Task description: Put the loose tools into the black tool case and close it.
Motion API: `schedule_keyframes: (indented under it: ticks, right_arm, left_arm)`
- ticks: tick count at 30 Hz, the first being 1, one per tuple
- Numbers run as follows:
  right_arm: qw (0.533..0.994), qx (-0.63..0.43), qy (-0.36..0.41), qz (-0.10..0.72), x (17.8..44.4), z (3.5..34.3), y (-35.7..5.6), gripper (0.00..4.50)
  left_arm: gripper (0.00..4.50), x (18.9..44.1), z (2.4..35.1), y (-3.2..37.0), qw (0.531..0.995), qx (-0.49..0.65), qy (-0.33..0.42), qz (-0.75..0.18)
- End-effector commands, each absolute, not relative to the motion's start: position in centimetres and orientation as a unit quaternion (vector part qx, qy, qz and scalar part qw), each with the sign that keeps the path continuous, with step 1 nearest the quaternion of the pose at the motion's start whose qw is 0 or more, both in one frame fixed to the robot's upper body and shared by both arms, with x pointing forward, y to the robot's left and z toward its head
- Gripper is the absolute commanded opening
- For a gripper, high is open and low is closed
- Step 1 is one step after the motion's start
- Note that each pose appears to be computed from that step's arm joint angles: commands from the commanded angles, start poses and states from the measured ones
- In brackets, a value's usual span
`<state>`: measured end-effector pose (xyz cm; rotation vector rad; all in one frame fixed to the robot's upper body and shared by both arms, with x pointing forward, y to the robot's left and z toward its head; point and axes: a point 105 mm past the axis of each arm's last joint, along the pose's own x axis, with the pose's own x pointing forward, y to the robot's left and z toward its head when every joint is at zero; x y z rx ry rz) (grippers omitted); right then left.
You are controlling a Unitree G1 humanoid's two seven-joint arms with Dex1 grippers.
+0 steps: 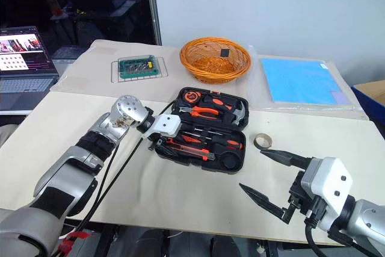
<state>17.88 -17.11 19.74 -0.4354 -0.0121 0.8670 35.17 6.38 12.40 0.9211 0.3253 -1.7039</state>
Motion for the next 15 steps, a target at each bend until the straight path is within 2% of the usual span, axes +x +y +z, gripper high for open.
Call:
schedule_keyframes:
  ticks: [1, 2, 4, 5, 9, 13, 15]
  right_arm:
    - [0.881, -0.212, -0.016, 0.422, 17.9, 20.2, -16.8, 4.50]
    - [0.881, -0.212, -0.016, 0.422, 17.9, 20.2, -16.8, 4.50]
    - [0.881, -0.212, -0.016, 0.422, 18.0, 20.1, -16.8, 4.50]
    - [0.881, -0.212, -0.016, 0.422, 18.0, 20.1, -16.8, 4.50]
    - [0.881, -0.211, -0.020, 0.422, 18.2, 20.1, -16.7, 4.50]
    - [0.881, -0.210, -0.021, 0.424, 18.4, 20.1, -16.6, 4.50]
    - [0.880, -0.210, -0.021, 0.426, 18.5, 20.1, -16.5, 4.50]
  left_arm:
    - [3.72, 35.0, 14.9, 5.5, 0.581, 0.327, 0.111, -0.737]
    - [3.95, 34.9, 15.8, 5.6, 0.591, 0.297, 0.103, -0.742]
    - [3.95, 34.7, 17.4, 6.0, 0.622, 0.231, 0.102, -0.741]
    - [3.78, 34.8, 17.8, 6.2, 0.638, 0.204, 0.104, -0.736]
    - [2.49, 34.3, 17.4, 6.7, 0.696, 0.121, 0.101, -0.700]
    - [1.03, 34.1, 15.3, 6.8, 0.746, 0.113, 0.101, -0.648]
    - [0.21, 34.4, 13.2, 7.1, 0.772, 0.132, 0.119, -0.611]
